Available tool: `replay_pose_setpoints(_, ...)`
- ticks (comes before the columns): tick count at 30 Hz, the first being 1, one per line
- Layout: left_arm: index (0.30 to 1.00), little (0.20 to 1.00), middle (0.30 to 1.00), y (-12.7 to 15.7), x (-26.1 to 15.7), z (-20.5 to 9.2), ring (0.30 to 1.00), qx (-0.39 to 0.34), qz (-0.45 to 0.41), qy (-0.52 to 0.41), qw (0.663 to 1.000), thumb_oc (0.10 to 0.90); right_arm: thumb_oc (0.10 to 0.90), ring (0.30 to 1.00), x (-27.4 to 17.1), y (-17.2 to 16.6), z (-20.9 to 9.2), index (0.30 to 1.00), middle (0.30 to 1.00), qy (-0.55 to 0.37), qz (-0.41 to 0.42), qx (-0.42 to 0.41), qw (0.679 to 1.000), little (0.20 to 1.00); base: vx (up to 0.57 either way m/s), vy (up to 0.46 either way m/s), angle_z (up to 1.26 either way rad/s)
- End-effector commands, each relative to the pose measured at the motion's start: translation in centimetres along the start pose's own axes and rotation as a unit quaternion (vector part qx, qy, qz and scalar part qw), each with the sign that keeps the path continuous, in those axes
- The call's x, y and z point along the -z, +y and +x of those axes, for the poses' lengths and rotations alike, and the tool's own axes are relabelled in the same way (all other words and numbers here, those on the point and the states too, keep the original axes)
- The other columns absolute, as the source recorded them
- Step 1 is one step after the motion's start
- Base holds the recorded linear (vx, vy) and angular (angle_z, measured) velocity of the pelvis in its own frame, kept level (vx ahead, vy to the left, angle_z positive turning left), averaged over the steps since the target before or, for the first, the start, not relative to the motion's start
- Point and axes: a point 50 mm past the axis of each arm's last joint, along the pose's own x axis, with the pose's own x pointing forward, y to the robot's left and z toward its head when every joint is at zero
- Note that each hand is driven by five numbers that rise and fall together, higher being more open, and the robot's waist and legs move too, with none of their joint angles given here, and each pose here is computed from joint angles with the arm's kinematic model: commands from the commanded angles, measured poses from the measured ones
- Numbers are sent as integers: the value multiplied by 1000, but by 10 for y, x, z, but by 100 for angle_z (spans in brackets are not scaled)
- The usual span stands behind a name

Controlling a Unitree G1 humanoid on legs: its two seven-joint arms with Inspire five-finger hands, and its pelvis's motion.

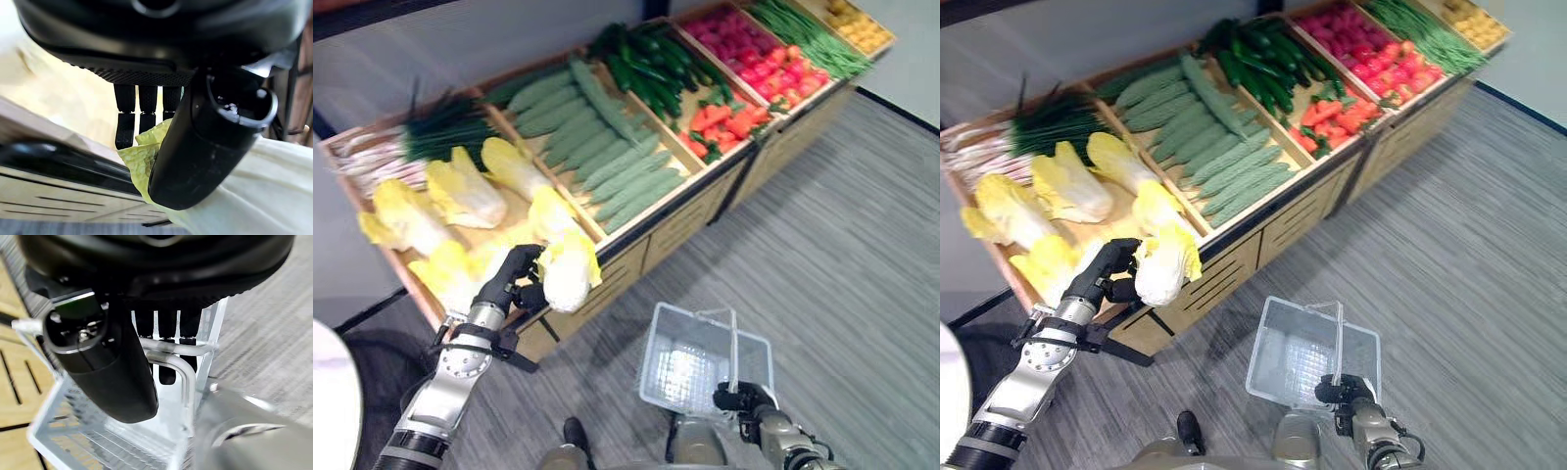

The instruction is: Get the vegetables into the basket

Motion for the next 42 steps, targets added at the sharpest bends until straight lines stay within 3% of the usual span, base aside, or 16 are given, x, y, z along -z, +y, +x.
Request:
replay_pose_setpoints(1, 300, 300, 300, 28, -57, 6, 300, -68, -6, -147, 987, 400, 400, 300, -3, -15, 0, 300, 300, -14, -23, 24, 999, 300, -148, -4, -57)
replay_pose_setpoints(10, 300, 300, 300, 35, -43, 2, 300, -88, -13, -118, 989, 400, 400, 300, 5, -20, -1, 300, 300, -7, -25, 27, 999, 300, -14, -55, -75)
replay_pose_setpoints(28, 300, 300, 300, 1, -31, 13, 300, -44, -69, -86, 993, 400, 400, 300, -6, -39, -3, 300, 300, -38, -25, 51, 998, 300, 38, -150, -8)
replay_pose_setpoints(34, 300, 300, 300, -3, -33, 12, 300, -29, -63, -92, 993, 400, 400, 300, -12, -55, -3, 300, 300, -42, -34, 74, 996, 300, 158, 304, -91)
replay_pose_setpoints(42, 300, 300, 300, -3, -49, 19, 300, -1, 0, -127, 992, 400, 400, 300, -21, -35, -1, 300, 300, -55, -33, 50, 997, 300, 81, 484, -89)
